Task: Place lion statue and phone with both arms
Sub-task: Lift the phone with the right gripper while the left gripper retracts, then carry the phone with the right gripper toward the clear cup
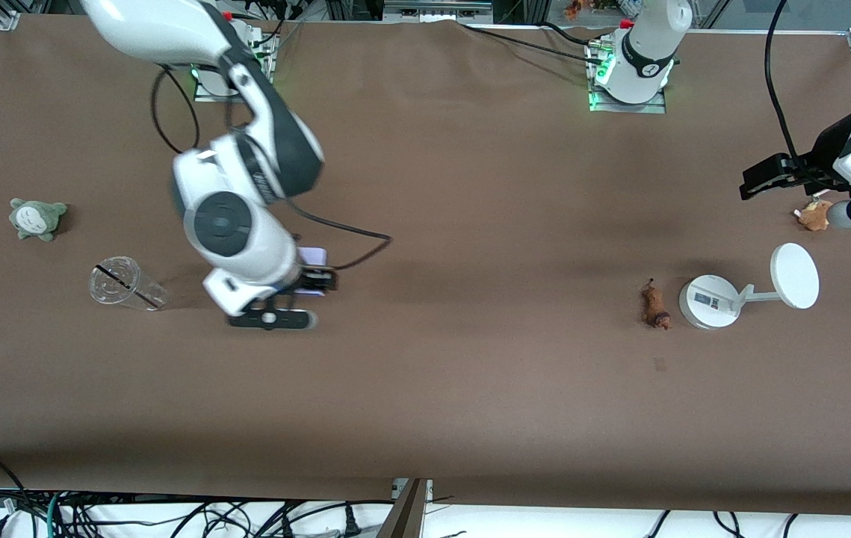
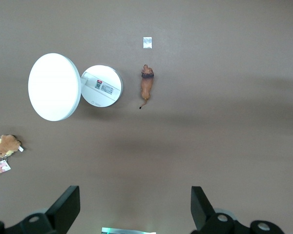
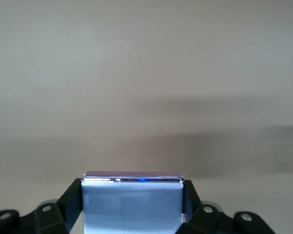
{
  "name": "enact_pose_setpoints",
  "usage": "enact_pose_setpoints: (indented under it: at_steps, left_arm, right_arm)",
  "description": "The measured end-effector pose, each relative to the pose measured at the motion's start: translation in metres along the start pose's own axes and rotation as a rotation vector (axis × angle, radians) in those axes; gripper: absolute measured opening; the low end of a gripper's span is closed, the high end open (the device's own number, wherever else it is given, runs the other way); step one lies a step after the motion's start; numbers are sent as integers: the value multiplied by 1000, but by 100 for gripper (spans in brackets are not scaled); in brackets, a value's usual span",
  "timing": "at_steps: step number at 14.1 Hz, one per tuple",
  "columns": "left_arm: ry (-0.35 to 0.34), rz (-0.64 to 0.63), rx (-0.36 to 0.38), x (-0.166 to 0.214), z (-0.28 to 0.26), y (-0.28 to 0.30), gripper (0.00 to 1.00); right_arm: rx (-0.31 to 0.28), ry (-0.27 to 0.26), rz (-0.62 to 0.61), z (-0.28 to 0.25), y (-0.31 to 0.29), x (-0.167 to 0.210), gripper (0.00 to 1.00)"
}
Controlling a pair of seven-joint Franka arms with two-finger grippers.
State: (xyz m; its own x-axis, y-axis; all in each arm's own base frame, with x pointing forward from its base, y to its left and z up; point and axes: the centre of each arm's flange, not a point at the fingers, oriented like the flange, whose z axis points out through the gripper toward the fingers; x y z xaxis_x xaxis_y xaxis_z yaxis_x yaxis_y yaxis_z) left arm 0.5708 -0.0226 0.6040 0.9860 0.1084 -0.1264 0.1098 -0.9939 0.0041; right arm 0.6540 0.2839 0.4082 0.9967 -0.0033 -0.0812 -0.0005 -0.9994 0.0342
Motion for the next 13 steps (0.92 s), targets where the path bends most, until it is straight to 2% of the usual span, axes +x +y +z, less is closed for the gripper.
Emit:
enact_pose_setpoints:
  at_steps: [3,6,8,10,13]
  left_arm:
    - [4,-2,-1,0,-2,-1,100]
    - [4,-8,-1,1,-2,-4,100]
    - [2,-12,-1,2,0,-7,100]
    - [0,-13,-1,3,1,-7,100]
    - [-4,-10,-1,4,3,-5,100]
  right_arm:
    - [-29,-9,-55,-20,61,6,84]
    - [-59,-40,-132,-8,127,15,84]
    - [-18,-50,-170,11,181,24,84]
    - [18,-33,-193,39,229,29,84]
    - [26,-11,-177,87,262,27,84]
